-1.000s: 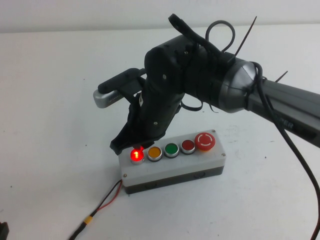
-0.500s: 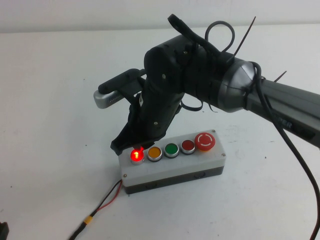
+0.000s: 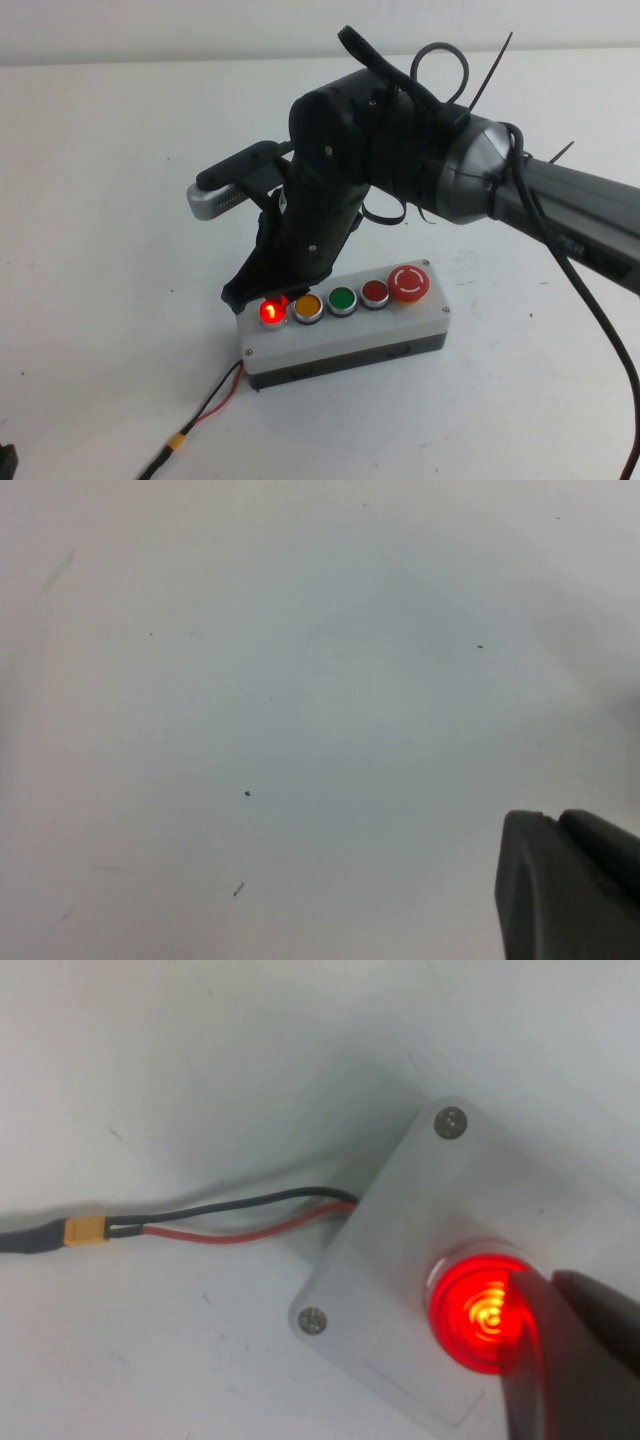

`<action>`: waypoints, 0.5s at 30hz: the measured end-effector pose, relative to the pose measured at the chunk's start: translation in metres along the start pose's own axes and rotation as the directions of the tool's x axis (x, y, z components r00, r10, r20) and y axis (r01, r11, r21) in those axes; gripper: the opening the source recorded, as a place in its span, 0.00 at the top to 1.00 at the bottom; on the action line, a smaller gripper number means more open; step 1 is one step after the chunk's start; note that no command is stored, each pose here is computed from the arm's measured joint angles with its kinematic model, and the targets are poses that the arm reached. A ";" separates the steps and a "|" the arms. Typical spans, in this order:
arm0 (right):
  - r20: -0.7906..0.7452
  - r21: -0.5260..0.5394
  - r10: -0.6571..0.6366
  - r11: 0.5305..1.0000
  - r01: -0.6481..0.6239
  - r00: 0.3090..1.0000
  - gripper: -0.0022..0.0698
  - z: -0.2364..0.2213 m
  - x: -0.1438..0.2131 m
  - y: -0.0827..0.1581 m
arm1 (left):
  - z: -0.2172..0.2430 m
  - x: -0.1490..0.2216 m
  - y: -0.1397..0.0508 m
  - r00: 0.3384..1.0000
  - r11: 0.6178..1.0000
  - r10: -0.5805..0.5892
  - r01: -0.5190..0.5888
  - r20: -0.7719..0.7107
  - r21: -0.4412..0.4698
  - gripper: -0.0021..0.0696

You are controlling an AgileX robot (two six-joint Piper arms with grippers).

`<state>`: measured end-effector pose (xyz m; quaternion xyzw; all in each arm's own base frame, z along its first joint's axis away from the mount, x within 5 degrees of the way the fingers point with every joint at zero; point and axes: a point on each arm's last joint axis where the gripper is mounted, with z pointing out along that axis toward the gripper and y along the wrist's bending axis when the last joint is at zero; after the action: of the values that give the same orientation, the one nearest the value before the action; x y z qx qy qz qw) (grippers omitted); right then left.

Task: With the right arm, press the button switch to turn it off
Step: Press the button to turn off

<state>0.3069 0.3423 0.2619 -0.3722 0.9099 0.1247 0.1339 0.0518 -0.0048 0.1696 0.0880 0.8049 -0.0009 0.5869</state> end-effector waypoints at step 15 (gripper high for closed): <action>-0.038 -0.008 -0.004 1.000 0.004 0.999 0.99 0.007 0.001 0.000 | 0.000 0.000 0.000 1.000 1.000 0.000 0.000 0.000 0.000 0.97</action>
<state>0.3074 0.3441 0.2554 -0.3767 0.9111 0.1209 0.1156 0.0518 -0.0048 0.1696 0.0880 0.8049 -0.0009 0.5869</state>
